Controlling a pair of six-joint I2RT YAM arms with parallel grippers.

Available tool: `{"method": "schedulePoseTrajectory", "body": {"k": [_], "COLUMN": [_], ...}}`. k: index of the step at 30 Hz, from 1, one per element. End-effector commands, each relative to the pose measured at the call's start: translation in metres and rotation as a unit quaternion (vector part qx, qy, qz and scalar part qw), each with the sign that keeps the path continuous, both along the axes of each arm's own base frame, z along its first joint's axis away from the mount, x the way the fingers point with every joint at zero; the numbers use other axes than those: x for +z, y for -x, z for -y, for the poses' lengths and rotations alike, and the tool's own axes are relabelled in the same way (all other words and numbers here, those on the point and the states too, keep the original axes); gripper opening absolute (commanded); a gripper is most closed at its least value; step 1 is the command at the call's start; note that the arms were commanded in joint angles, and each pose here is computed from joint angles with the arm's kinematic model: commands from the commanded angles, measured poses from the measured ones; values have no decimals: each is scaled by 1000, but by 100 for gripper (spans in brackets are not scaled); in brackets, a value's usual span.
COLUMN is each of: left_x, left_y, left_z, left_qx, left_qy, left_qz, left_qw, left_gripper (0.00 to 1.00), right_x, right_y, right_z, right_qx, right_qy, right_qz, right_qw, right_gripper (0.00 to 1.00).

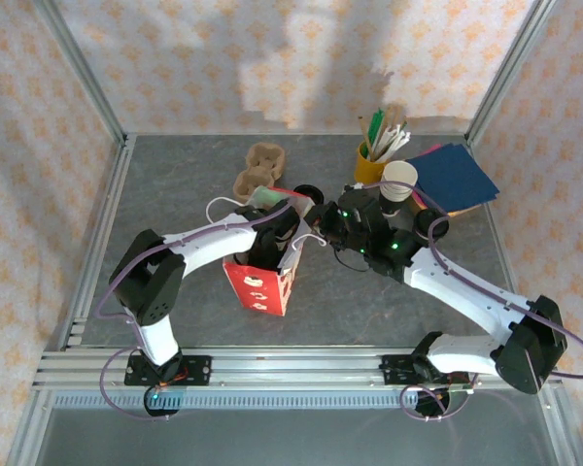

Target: Pack the takeout coffee

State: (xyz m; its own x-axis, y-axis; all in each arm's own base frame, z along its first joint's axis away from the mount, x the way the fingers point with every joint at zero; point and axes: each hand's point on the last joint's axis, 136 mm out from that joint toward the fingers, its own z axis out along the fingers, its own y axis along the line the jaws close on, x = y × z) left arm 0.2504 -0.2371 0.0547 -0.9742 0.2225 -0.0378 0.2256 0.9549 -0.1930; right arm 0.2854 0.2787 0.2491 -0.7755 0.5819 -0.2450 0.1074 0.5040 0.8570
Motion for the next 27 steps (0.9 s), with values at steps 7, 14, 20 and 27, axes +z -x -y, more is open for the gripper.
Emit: {"method": "schedulePoseTrajectory", "body": {"k": [7,14,20,27], "left_x": [-29,-20,-27,-28], "left_y": [17,3,10,22], "left_z": [-16,-25,-9,3], "left_qx": [-7,7,-6,-23], "left_qy": [-32,-31,-19,-18], "left_qz": [-40,-26,-38,-43], "left_qw": [999,999,999,999], "left_gripper": [0,0,0,0], "right_x": [49,56,58,74], "right_y": [-4,-3,-2,-3], "right_z": [-2,-1,-4,-7], "right_qx": [4,6,11,16], "right_qy": [-26,-22,-32,-48], "right_qz": [52,54,55,72], "right_qw": [998,998,998,996], "right_gripper": [0,1,0,0]}}
